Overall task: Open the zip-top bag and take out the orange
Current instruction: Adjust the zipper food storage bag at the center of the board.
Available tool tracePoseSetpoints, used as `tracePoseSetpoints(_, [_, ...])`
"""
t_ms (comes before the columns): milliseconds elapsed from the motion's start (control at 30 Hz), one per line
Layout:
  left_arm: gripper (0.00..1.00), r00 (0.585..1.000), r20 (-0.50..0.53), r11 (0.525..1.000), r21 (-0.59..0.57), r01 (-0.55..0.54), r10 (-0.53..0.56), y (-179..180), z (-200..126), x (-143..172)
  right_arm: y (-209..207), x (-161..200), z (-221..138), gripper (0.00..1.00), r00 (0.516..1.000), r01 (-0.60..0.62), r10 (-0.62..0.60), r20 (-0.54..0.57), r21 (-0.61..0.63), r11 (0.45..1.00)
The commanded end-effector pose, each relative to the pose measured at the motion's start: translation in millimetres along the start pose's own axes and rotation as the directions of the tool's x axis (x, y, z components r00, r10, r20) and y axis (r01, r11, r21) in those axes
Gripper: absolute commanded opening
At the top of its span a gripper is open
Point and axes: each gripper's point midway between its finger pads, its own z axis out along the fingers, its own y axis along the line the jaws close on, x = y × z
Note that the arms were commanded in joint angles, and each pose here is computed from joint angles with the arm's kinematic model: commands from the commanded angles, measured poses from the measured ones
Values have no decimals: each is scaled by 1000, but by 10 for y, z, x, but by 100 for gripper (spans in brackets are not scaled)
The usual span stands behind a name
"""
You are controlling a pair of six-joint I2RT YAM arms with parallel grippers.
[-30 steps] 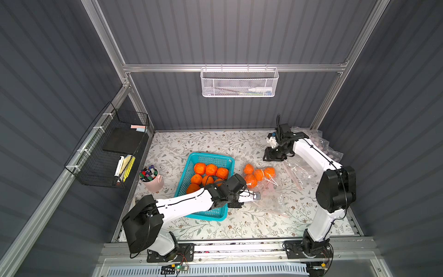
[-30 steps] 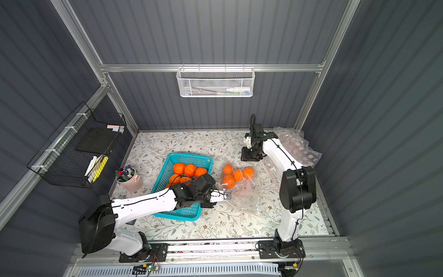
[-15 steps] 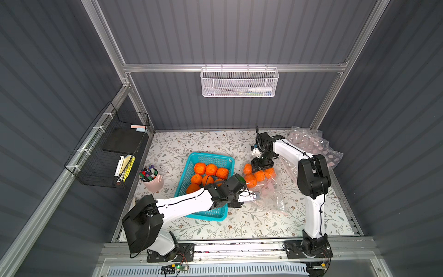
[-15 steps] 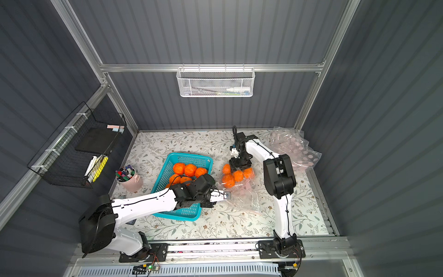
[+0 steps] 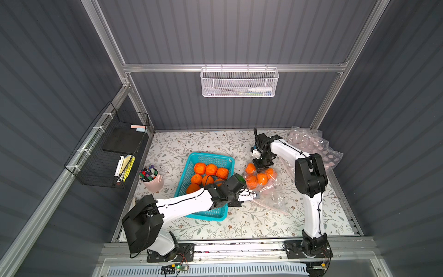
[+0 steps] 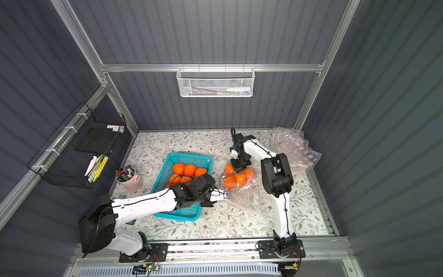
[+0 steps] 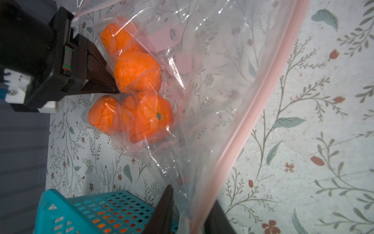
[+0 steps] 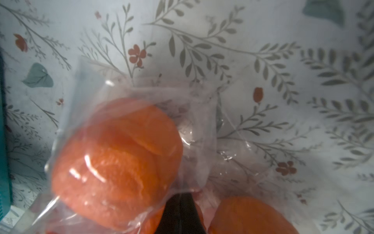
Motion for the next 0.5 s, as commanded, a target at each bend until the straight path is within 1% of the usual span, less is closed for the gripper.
tracePoseSetpoints(0, [42,1000,-6,1000,-11,15,-15,9,25,32,-105,-86,-516,0,987,-53,46,155,40,998])
tracePoseSetpoints(67, [47,1000,1,1000,-9,13,-13,14,42,9,-178,-43,-739,0,971,-101,85,221,60,993])
tracePoseSetpoints(167, [53,1000,5,1000,-7,13,-13,26,88,-20,-282,50,-956,0,945,-151,115,307,96,984])
tracePoseSetpoints(300, [57,1000,2,1000,-1,18,-18,27,131,-32,-299,195,-1064,0,929,-181,135,345,105,978])
tracePoseSetpoints(367, [59,1000,7,1000,-4,23,-23,37,129,-45,-243,189,-1108,0,907,-167,125,402,72,983])
tracePoseSetpoints(433, [59,1000,13,1000,-2,25,-25,35,129,-57,-227,169,-1061,0,886,-156,114,450,55,986])
tracePoseSetpoints(467, [59,999,17,1000,-3,28,-28,38,127,-65,-158,183,-1050,0,890,-126,100,445,29,992])
